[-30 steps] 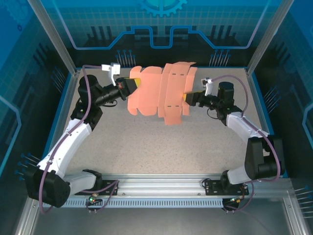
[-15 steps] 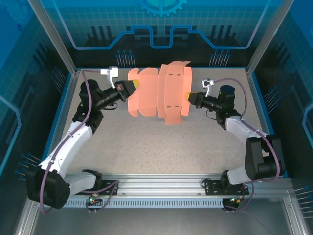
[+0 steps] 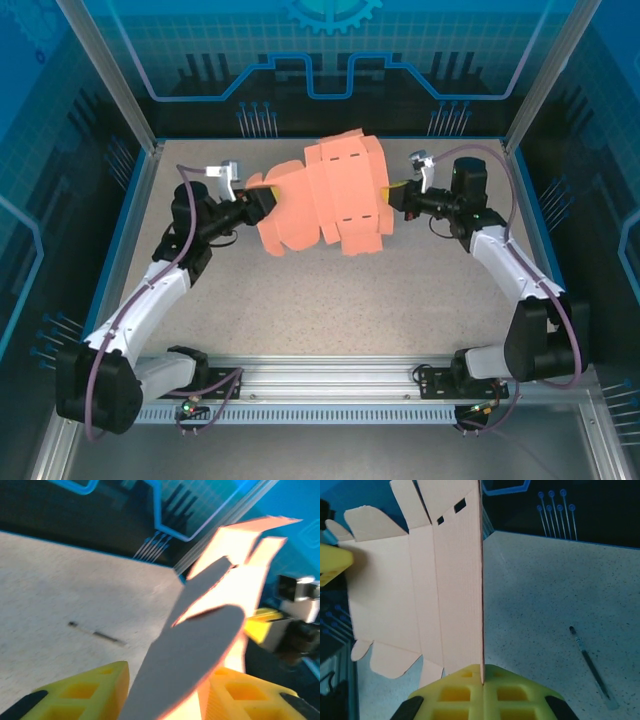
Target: Fold the paper box
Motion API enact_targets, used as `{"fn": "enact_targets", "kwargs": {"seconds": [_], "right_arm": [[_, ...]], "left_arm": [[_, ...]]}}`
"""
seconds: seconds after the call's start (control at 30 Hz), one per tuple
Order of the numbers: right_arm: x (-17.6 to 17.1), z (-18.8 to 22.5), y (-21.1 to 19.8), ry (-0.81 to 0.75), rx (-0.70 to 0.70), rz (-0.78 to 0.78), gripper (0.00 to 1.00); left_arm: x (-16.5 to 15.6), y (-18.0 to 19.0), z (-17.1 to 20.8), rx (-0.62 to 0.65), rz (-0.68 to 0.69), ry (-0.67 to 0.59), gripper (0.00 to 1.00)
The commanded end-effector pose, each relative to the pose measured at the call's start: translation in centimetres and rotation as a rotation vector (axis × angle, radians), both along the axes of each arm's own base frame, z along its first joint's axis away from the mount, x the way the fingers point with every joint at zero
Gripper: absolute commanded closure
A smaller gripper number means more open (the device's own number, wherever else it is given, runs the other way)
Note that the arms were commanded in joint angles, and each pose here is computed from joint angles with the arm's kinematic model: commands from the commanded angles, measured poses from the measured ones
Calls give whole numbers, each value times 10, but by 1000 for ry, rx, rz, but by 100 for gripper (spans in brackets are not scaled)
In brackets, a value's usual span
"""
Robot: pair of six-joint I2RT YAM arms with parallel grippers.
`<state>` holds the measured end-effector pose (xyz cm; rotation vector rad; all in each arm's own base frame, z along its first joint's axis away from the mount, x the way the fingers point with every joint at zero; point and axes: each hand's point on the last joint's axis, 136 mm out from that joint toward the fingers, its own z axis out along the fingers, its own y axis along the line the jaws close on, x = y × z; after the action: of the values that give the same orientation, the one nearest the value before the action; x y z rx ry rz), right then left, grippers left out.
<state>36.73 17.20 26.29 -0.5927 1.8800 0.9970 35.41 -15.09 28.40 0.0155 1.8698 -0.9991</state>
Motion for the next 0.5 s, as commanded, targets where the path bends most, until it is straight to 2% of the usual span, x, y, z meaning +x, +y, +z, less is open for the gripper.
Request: {"fn": "enact_targets", "kwargs": {"seconds": [0.0, 0.1, 0.27, 0.33, 0.47], "right_arm": [[-27, -11, 6, 16, -106, 124, 100], [-35, -11, 11, 13, -153, 167, 100], [-46, -9, 16, 16, -197, 218, 100], [-50, -7, 19, 14, -200, 240, 100], [-59, -7, 29, 13, -219, 277, 100]], "left_arm": [[-1, 22, -21, 132, 84, 69, 51], [-7, 34, -18, 194, 131, 86, 43], [-21, 52, 3, 259, 209, 38, 29], [-28, 49, 15, 272, 184, 13, 27], [-42, 32, 27, 299, 43, 8, 27]]}}
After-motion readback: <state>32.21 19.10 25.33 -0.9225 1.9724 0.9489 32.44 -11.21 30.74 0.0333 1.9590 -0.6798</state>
